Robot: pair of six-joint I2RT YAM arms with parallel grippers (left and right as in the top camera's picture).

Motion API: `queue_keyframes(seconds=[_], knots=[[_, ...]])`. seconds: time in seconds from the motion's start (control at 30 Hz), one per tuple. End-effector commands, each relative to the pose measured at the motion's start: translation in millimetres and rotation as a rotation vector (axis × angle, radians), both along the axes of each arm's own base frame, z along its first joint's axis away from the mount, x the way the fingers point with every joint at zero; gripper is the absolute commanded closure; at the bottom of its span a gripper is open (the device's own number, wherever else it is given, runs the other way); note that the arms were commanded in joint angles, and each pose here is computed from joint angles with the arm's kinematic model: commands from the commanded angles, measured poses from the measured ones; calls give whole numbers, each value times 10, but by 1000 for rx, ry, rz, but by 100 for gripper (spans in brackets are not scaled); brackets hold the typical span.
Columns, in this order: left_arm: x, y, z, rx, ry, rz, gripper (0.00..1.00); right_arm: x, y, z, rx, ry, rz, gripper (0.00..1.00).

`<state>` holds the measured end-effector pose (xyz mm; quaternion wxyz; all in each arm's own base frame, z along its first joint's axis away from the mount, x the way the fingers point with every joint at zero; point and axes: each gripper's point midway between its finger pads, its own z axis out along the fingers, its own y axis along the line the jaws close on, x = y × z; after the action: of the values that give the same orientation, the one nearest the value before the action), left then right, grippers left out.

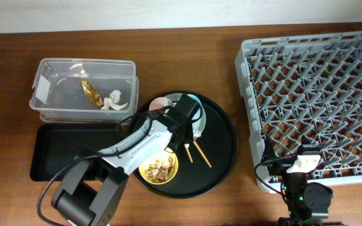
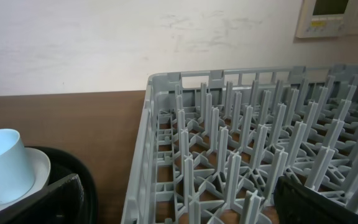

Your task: Sort waste into correct bins and load items into the dishwasher rack

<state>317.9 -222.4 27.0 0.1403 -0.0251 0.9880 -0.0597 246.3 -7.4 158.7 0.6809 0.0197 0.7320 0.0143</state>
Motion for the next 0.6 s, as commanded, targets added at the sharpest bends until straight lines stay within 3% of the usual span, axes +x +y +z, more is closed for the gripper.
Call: queue_keyframes(seconds=[0.0,0.33,0.43,0.57], knots=[[-12,23,-50,15,1,11,60,-1,-23,-26,0,5,-11,1],[28,10,221,-20,-57,13,82,-1,-23,-25,0,5,-11,1],[39,7,345,-36,-82,14,98,-1,-24,-25,0,5,-11,1],[27,16,424,-44,-92,14,100,-1,-23,-26,0,5,-11,2]])
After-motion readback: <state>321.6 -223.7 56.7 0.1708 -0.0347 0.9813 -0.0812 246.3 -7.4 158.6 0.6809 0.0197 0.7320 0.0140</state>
